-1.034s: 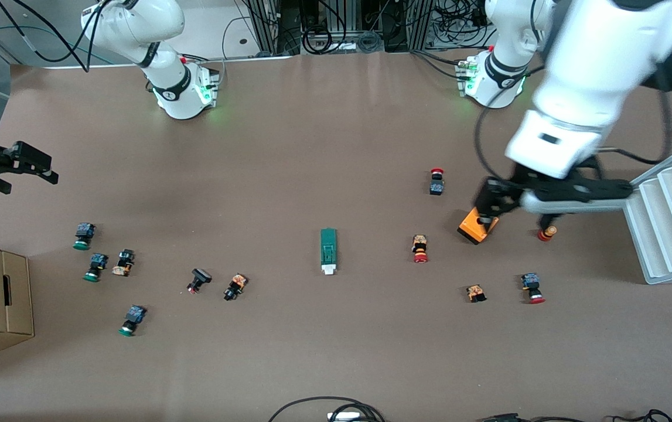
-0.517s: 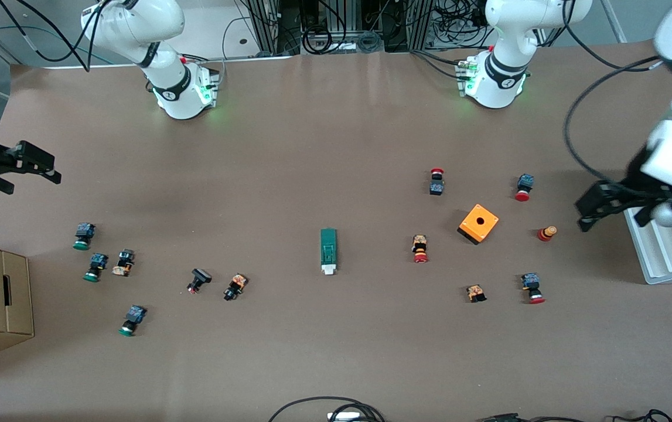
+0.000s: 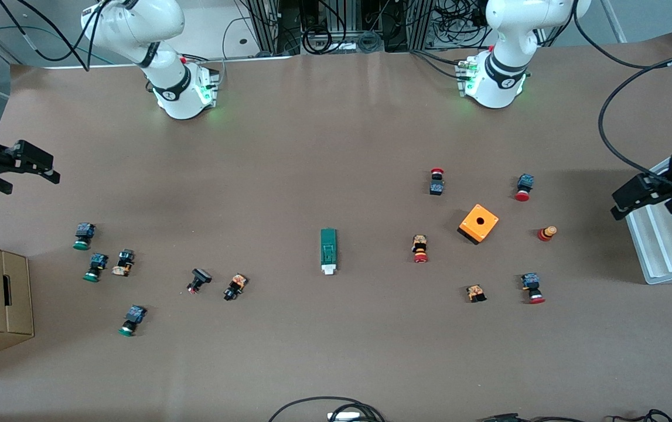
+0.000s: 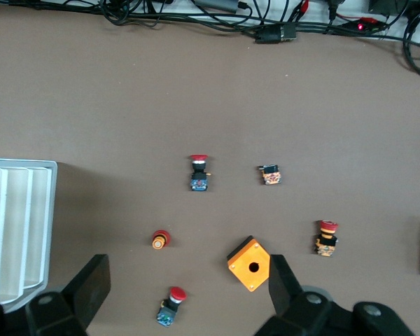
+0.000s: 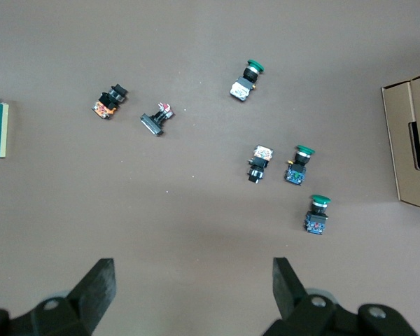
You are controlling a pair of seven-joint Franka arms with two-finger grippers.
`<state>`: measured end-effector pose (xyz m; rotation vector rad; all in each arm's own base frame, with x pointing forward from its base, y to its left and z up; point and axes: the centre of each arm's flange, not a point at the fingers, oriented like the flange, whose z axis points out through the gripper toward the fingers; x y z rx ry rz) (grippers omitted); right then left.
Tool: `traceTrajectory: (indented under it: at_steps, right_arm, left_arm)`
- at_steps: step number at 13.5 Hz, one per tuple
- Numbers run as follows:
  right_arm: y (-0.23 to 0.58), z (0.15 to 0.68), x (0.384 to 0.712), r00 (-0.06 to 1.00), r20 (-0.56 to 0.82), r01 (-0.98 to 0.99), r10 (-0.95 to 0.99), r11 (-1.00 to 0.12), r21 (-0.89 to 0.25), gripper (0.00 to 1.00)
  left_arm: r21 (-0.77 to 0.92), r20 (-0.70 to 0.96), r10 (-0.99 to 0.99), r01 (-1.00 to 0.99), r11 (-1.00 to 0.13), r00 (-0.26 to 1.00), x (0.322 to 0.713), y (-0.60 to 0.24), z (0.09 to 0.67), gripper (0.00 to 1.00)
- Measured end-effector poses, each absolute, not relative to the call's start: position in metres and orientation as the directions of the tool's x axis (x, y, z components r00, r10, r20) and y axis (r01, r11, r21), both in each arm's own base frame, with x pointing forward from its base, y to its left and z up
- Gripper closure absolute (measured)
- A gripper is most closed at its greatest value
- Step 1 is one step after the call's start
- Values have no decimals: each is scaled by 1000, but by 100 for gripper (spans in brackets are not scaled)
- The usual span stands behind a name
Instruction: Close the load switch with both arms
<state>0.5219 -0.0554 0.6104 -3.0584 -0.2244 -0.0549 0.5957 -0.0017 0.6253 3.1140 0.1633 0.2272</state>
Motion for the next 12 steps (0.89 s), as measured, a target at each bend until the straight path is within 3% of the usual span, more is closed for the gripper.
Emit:
traceTrajectory:
  at_steps: [12]
  right_arm:
    - [-60,610,521,989,42,148,145,-986,-72,0]
  left_arm:
    - [17,75,114,113,-993,991,577,13,633,0]
